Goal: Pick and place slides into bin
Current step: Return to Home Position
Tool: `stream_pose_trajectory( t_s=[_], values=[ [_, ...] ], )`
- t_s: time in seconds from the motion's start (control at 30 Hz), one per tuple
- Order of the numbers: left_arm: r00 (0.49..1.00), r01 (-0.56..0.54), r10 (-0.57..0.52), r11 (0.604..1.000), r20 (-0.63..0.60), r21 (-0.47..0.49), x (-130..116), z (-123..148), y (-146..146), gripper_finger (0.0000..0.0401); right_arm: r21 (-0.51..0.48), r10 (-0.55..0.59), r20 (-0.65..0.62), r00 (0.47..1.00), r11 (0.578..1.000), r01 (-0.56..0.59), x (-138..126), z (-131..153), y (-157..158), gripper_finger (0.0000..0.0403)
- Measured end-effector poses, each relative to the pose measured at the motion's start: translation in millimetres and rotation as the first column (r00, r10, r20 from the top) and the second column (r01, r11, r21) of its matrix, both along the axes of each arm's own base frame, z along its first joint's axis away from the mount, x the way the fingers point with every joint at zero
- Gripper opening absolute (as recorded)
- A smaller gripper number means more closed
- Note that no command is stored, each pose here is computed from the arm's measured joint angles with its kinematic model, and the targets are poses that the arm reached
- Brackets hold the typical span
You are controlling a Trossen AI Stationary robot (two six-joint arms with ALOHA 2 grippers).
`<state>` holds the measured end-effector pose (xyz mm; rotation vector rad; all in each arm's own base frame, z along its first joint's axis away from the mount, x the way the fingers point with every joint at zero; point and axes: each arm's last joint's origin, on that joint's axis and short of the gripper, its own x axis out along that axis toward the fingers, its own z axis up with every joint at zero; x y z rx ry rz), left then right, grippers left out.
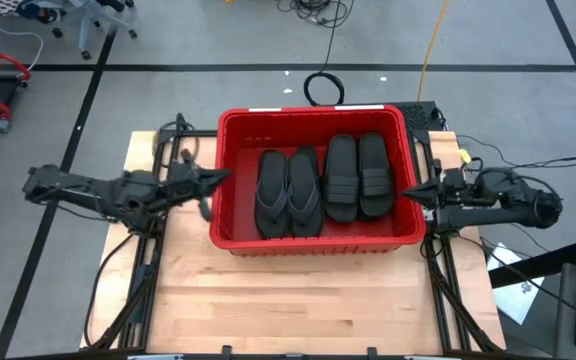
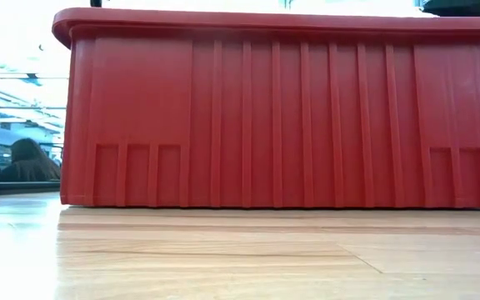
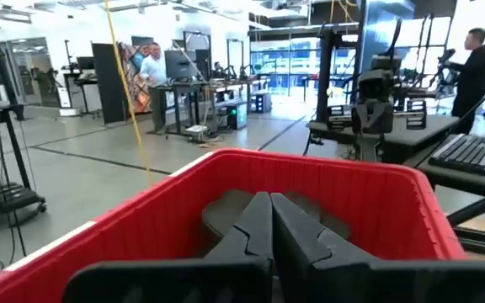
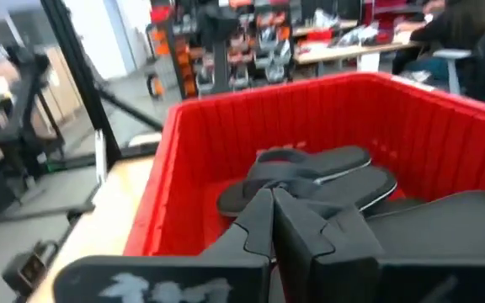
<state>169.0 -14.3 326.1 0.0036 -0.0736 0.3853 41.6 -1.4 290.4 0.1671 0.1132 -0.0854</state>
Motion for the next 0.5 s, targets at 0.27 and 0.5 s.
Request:
stream_pose_trajectory(
  t_s=[0.27, 0.5],
  values=[
    [0.997, 0.011, -0.02, 0.993, -0.077, -0.116, -39, -14, 7, 0.0, 0.027, -0.002, 0.118, 0.993, 1.0, -0.001, -21, 2, -1, 0.0],
    [0.981, 0.123, -0.083, 0.965, 0.177, -0.229, -35, -84, 4, 0.0, 0.006, -0.002, 0.089, 0.996, 1.0, 0.001, -14, -5, -1, 0.0]
  ],
)
